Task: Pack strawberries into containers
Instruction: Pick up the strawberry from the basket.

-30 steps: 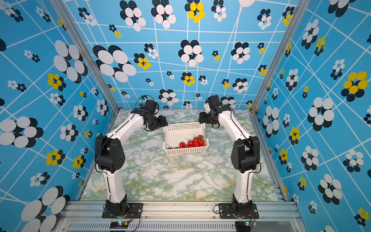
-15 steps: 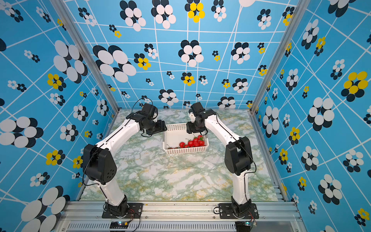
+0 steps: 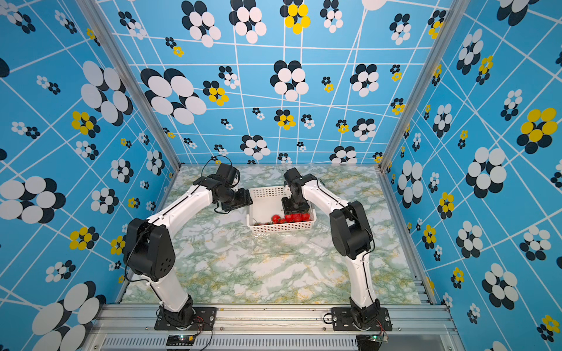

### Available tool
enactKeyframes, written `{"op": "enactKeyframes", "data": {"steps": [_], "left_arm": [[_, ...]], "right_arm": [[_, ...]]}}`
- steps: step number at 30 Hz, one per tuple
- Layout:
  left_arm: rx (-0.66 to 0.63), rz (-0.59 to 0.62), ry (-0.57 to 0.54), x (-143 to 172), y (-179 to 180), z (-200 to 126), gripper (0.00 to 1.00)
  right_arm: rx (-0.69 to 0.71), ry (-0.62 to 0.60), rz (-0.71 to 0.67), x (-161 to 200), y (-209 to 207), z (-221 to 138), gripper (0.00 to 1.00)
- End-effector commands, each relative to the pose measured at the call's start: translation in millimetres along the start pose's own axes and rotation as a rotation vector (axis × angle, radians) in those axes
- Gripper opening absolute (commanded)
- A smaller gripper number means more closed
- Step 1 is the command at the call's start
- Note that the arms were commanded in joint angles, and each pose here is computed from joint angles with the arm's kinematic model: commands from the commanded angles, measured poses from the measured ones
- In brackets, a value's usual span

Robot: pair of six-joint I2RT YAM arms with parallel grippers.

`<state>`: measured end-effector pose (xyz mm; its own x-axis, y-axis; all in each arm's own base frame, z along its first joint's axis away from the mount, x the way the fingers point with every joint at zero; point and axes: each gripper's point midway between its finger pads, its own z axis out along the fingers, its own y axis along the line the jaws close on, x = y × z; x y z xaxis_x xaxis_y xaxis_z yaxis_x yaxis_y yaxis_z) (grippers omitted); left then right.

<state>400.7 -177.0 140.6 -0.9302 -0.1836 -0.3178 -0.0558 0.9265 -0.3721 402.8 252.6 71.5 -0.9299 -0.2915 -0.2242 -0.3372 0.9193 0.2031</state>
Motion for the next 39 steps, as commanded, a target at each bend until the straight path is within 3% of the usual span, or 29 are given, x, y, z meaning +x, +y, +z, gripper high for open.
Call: {"op": "enactKeyframes", "data": {"steps": [1, 20, 26, 39], "left_arm": [[0.026, 0.001, -0.009, 4.2, -6.9, -8.8, 0.72], [0.025, 0.001, -0.008, 10.3, -4.0, -10.5, 0.72], [0.024, 0.002, -0.002, 11.7, -3.3, -8.7, 0.72], [0.023, 0.002, -0.003, 11.5, -2.4, -9.1, 0.72]], "right_arm": [[0.027, 0.061, -0.002, 13.1, -3.0, 15.1, 0.41], [0.071, 0.124, -0.027, 21.3, -8.9, 35.9, 0.42], [0.066, 0.099, -0.033, 12.2, -6.3, 35.4, 0.52], [0.067, 0.101, -0.042, 2.4, -5.8, 41.6, 0.46]]}}
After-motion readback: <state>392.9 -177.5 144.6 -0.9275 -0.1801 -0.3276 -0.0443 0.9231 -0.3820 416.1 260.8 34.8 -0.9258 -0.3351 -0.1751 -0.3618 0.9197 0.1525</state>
